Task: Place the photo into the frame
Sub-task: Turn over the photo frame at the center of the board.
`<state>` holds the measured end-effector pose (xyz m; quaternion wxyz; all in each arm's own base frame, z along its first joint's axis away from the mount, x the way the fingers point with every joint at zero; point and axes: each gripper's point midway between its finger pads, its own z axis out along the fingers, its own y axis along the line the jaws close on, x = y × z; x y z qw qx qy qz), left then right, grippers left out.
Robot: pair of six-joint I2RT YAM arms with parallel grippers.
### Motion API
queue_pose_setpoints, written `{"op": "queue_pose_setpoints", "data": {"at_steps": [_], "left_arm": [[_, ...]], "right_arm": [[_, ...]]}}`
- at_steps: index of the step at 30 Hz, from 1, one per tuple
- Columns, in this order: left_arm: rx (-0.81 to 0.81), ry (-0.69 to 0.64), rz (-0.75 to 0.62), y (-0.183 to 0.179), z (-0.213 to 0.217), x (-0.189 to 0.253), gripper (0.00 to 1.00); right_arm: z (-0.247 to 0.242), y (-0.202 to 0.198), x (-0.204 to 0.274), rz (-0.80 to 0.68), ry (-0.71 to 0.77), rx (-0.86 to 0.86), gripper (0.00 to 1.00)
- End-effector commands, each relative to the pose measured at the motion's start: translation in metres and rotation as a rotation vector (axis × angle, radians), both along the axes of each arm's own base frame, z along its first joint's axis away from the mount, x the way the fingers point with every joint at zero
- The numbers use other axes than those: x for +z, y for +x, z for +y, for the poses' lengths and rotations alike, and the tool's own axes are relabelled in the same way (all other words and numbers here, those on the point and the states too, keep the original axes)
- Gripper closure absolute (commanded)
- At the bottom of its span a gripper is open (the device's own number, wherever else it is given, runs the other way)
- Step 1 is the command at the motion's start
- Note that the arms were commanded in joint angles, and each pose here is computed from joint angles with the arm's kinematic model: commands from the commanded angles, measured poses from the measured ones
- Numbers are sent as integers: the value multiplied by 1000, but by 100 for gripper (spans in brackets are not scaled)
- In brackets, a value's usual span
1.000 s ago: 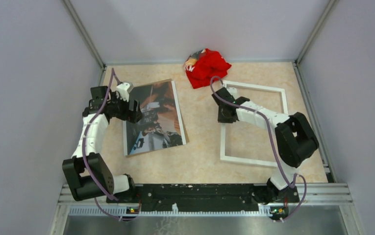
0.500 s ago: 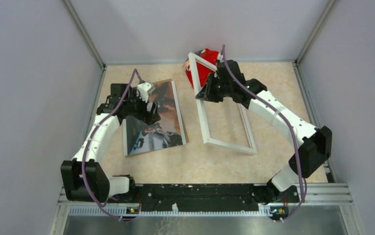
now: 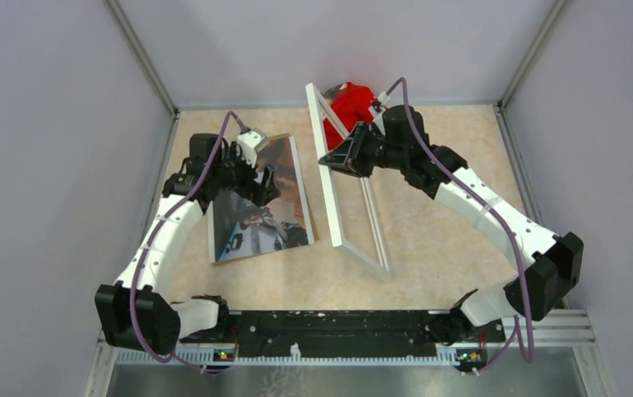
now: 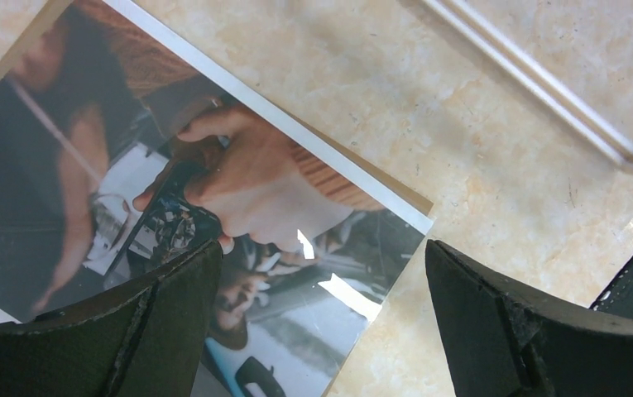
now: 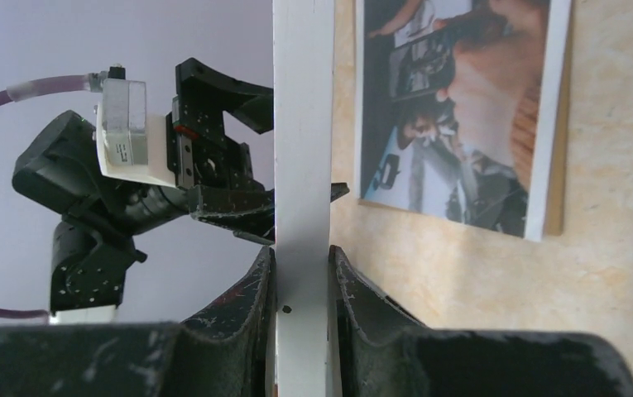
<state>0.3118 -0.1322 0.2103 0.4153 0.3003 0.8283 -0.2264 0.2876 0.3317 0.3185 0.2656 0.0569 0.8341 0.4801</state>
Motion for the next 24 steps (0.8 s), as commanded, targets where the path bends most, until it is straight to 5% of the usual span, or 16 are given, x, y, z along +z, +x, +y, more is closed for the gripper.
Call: {"op": "queue_pose_setpoints", "data": {"at_steps": [1, 19, 24], "left_arm": [[-6, -51, -79, -1, -8, 36, 2], [-18, -151, -222, 35, -73, 103, 2], [-28, -148, -249, 45, -97, 109, 2]], "right_arm": [[11, -16, 61, -54, 251, 47, 100], [3, -35, 65, 0, 338, 73, 99], [-5, -34, 56, 7, 297, 82, 72]]}}
